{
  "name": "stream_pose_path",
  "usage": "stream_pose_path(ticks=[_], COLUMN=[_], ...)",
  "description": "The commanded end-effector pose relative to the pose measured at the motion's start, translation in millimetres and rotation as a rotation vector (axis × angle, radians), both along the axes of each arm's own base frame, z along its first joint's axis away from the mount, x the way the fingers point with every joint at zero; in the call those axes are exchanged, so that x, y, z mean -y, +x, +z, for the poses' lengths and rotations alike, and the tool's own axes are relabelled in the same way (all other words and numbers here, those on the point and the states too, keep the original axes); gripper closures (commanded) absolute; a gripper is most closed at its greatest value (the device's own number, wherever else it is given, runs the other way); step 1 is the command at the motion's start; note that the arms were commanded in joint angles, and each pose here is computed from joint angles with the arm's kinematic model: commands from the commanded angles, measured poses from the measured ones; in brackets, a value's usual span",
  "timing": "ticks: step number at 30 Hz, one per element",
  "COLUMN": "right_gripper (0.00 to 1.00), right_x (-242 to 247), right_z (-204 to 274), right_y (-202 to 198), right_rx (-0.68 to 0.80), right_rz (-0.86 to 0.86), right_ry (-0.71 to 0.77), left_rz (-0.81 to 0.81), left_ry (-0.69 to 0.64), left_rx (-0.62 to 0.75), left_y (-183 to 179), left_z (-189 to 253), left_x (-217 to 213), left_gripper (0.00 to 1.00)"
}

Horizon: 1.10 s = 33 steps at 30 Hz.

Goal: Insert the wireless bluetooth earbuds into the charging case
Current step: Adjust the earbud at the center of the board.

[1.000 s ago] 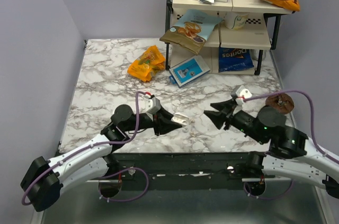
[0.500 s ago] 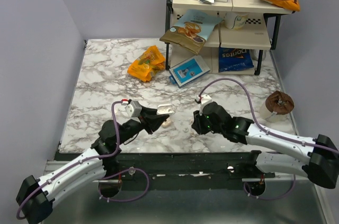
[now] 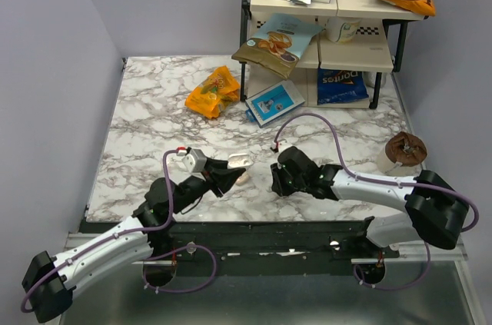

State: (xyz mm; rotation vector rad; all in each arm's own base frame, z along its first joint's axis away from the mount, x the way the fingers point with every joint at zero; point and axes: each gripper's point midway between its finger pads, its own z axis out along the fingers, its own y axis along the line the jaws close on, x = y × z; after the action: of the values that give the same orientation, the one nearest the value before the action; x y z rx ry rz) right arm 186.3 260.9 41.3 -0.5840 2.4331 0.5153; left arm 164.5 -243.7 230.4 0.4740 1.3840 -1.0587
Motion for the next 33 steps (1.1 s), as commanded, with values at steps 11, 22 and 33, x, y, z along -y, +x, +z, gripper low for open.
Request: stream_pose_path(ticks=[11,22,33], right_gripper=[0.68,0.59,0.6], right_x=[-15.2,-17.7,-18.4], right_z=[-4.4,-10.3,-18.8], right_y=[17.0,14.6,15.8], right_rx=[-0.003,-0.021,-0.036], right_rz=[0.004,0.025,0.022], right_ry=[0.02,0.01,-0.007], left_rz=[0.013,0.002,-0.004], left_ry=[0.016,0.027,0.035], left_rx=[-0.007,-0.007,-0.015], left_y=[0.0,-2.6,-5.0], left_z=[-5.0,-7.3,-10.8], left_x=[1.9,5.5,7.5], left_gripper=[1.0,1.0,1.0])
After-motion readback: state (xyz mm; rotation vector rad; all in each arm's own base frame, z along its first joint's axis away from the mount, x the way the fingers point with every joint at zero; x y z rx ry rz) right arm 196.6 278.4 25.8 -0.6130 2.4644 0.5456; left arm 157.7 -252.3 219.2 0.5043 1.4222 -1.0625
